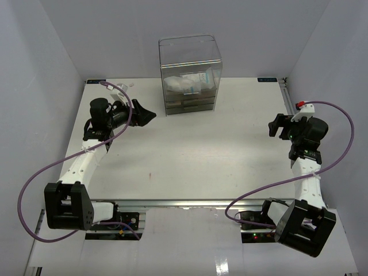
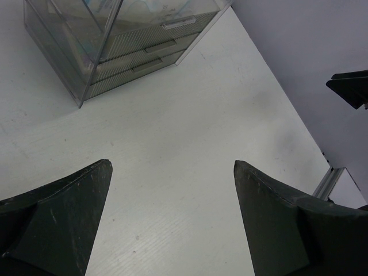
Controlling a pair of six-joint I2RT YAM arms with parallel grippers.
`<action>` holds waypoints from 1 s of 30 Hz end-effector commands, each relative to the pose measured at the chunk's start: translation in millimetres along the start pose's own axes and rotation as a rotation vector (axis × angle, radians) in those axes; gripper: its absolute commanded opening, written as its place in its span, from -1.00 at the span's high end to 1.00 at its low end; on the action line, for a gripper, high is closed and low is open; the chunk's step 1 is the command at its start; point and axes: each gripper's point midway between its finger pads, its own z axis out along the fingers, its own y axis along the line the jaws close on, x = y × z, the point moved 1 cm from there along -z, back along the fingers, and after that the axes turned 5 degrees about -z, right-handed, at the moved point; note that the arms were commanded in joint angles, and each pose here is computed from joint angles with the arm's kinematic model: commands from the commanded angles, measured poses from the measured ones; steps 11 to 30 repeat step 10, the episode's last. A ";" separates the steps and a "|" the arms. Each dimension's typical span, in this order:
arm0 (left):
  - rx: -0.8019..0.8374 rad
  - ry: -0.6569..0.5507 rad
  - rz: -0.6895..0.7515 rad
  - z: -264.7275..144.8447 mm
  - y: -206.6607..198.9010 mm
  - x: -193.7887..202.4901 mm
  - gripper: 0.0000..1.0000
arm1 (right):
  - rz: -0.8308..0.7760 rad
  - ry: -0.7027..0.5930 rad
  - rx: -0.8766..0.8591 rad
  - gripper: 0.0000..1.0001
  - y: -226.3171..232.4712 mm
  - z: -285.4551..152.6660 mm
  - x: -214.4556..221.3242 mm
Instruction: Organize the makeup
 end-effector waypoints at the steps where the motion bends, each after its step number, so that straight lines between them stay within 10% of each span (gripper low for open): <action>1: 0.026 -0.022 0.044 -7.1 -11.9 -5.8 -0.96 | -0.040 -0.062 0.068 -0.80 -13.4 -2.0 -17.4; 30: 0.021 -0.026 0.051 -7.5 -11.3 -6.7 -0.96 | -0.047 -0.085 0.103 -0.81 -19.1 -6.6 -21.8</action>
